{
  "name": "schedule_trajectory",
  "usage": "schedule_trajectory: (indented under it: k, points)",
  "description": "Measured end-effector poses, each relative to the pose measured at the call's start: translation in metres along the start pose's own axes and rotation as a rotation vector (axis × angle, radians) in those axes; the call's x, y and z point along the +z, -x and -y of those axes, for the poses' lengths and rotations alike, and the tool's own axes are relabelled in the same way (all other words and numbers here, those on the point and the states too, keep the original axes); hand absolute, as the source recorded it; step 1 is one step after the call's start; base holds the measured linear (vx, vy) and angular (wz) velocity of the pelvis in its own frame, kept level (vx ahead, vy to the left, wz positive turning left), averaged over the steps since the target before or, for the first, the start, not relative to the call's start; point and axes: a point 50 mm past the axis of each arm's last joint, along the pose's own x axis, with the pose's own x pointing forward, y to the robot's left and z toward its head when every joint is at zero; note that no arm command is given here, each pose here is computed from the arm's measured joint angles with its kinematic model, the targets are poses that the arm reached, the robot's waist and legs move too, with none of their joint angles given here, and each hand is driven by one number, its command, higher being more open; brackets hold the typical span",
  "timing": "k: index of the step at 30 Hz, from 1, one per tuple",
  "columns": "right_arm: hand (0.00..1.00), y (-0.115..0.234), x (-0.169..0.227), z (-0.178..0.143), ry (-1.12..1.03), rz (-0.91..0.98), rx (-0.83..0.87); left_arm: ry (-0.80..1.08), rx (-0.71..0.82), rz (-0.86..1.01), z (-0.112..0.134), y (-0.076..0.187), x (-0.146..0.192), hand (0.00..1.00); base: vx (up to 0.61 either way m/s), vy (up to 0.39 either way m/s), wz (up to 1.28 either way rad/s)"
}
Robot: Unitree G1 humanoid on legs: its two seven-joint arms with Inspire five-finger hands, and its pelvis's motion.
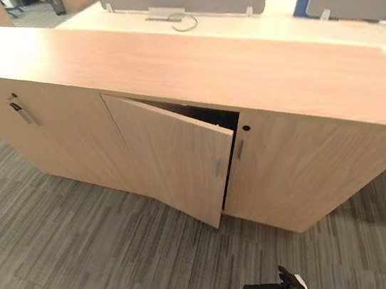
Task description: Walk over to the cabinet, pick up the folder, carry it to the office cabinet, place the folder inside the office cabinet, then close the office cabinet door
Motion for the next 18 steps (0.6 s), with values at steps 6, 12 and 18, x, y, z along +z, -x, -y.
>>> schedule_trajectory:
  k: [6,12,18]
  points:
    - [1.0,-0.003,0.003,-0.015,-0.091,-0.01,0.029,-0.007,-0.041,-0.022,-0.003,0.002,-0.009,1.0,0.13,0.047,-0.15]
    - [1.0,-0.004,0.003,-0.018,-0.101,-0.022,0.039,-0.1,-0.165,0.037,0.02,0.001,0.008,1.0,0.01,0.037,0.08]
    - [1.0,-0.006,0.007,-0.019,-0.098,-0.026,0.036,-0.178,-0.237,0.082,0.04,0.001,0.019,1.0,-0.08,0.012,0.01]
